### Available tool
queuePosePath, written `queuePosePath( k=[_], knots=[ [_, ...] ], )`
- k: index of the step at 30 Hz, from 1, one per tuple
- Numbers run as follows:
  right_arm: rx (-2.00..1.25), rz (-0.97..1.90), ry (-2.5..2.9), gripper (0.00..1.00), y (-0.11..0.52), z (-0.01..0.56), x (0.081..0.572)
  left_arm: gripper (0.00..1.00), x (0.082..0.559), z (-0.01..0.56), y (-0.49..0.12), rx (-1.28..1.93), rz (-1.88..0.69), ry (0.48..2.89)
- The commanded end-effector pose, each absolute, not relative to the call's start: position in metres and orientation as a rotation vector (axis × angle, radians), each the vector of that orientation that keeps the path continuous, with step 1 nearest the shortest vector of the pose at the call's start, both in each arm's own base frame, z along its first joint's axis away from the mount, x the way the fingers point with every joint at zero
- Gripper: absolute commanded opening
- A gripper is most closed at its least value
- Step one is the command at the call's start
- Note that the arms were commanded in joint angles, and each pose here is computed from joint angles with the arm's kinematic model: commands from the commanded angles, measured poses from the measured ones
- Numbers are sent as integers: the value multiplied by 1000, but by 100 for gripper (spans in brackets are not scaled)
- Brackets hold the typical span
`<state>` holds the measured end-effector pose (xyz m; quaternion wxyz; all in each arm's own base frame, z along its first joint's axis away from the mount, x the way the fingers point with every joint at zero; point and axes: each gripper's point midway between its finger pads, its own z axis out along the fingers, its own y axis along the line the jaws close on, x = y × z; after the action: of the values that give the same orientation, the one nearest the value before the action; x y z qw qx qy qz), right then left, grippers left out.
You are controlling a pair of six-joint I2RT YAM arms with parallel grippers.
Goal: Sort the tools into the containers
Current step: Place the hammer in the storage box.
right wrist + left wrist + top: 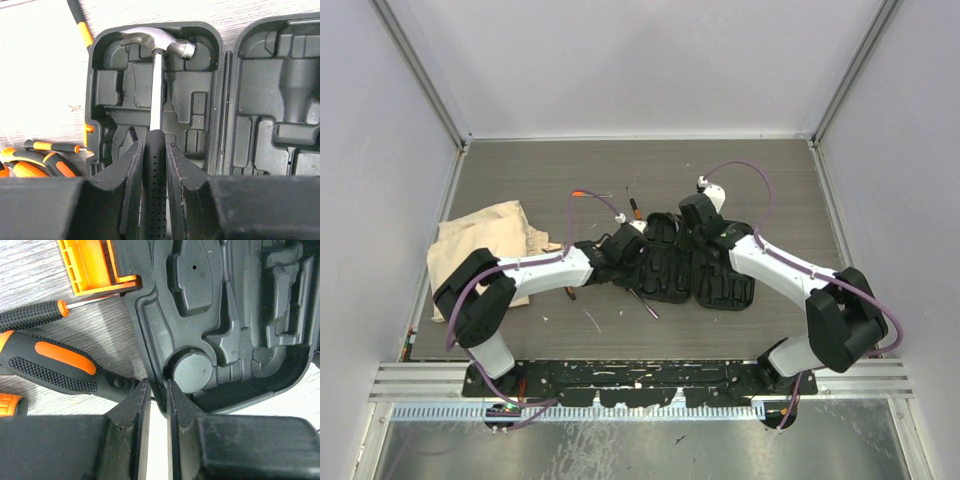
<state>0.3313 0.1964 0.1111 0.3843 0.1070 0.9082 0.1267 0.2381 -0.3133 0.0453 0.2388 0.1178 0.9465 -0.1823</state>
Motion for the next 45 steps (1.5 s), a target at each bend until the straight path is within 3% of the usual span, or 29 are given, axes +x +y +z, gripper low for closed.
queuePosePath(
  k=[1,14,17,21,26,35,45],
  knots=[
    [285,414,2230,1,212,129,348,16,239,72,-323,335,-577,2527],
    [263,318,2394,1,199,60,321,16,239,72,-323,335,-581,2525],
    [260,324,2391,10,201,59,323,15,239,73,-323,335,-580,2525],
    [222,363,2367,37,208,69,328,16,238,74,-324,335,-588,2525],
    [193,377,2311,48,208,97,335,16,237,75,-323,334,-593,2523],
    [288,284,2264,51,176,122,349,32,229,87,-324,331,-641,2508],
    [332,290,2287,49,156,116,356,35,236,97,-309,328,-546,2469]
  ],
)
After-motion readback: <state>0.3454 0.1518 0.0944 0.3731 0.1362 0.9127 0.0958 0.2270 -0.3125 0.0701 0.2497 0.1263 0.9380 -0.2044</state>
